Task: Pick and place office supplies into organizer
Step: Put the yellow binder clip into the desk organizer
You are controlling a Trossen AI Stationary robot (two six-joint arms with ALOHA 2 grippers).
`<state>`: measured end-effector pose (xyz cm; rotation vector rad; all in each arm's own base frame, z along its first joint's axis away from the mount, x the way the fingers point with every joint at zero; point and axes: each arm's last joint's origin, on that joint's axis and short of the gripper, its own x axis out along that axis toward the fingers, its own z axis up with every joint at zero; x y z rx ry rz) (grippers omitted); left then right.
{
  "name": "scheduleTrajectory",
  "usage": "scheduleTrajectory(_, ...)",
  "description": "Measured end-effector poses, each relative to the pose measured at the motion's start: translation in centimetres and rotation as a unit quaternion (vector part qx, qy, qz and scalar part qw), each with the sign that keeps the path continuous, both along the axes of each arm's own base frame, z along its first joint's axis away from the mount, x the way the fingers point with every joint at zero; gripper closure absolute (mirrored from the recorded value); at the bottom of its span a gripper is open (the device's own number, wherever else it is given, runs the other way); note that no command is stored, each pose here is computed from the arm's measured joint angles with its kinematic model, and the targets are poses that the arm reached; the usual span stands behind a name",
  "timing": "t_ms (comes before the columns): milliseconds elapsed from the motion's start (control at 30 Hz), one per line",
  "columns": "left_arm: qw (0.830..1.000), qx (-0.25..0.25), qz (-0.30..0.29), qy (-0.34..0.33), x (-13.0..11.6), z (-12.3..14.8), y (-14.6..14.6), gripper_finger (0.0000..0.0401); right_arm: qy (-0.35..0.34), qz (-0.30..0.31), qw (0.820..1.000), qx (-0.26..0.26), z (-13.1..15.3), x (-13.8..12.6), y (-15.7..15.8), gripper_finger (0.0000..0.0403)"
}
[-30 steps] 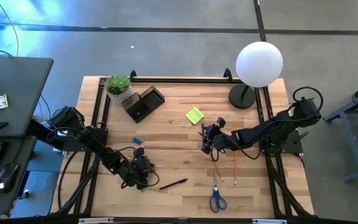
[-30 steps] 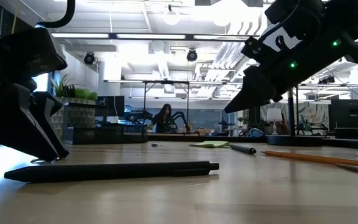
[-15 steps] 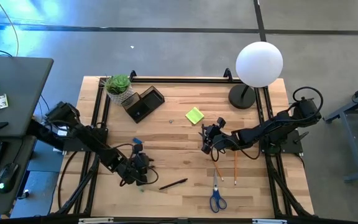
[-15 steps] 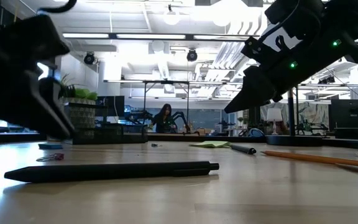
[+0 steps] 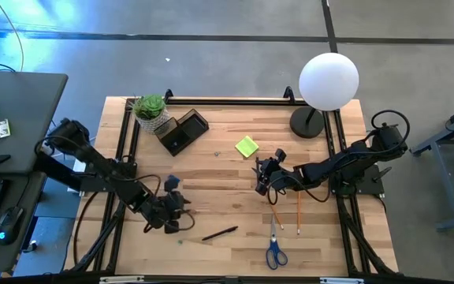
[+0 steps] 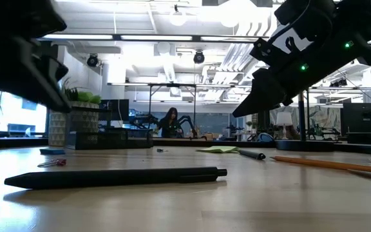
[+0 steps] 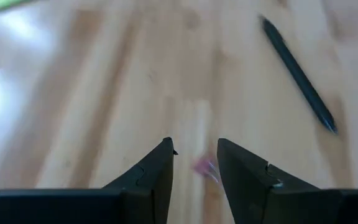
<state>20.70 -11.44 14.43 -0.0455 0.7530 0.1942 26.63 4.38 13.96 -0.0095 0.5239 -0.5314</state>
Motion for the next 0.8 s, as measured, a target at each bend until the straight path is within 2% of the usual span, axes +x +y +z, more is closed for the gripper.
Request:
scheduleTrajectory(67,1.0,-0.002,-0.009,0.012,0.1,-0.3,0.0,0.0286,-0.002,0.0,1.0,0.001,0.0,0.0,0.0,0.0269)
scheduleTrajectory(200,0.999,-0.028,0.039,0.023,0.0,-0.8,0.3,0.0286,-0.018,0.015,1.0,0.006,0.3,0.3,0.1,0.0269)
scheduleTrajectory(367,0.992,-0.057,0.086,0.078,-1.2,-1.2,0.8,0.0286,-0.038,0.054,0.998,0.008,0.8,0.7,0.4,0.0269)
scheduleTrajectory(500,0.984,-0.048,0.128,0.117,-2.4,-1.1,1.6,0.0286,-0.061,0.07,0.996,-0.01,1.3,1.2,0.0,0.0269)
scheduleTrajectory(633,0.984,-0.025,0.145,0.102,-2.9,-0.4,2.1,0.0286,-0.078,0.114,0.99,-0.036,1.9,2.0,-1.3,0.0269)
scheduleTrajectory(800,0.987,-0.026,0.142,0.07,-3.2,0.9,2.4,0.0286,-0.093,0.175,0.98,-0.018,3.4,3.6,-4.5,0.0269)
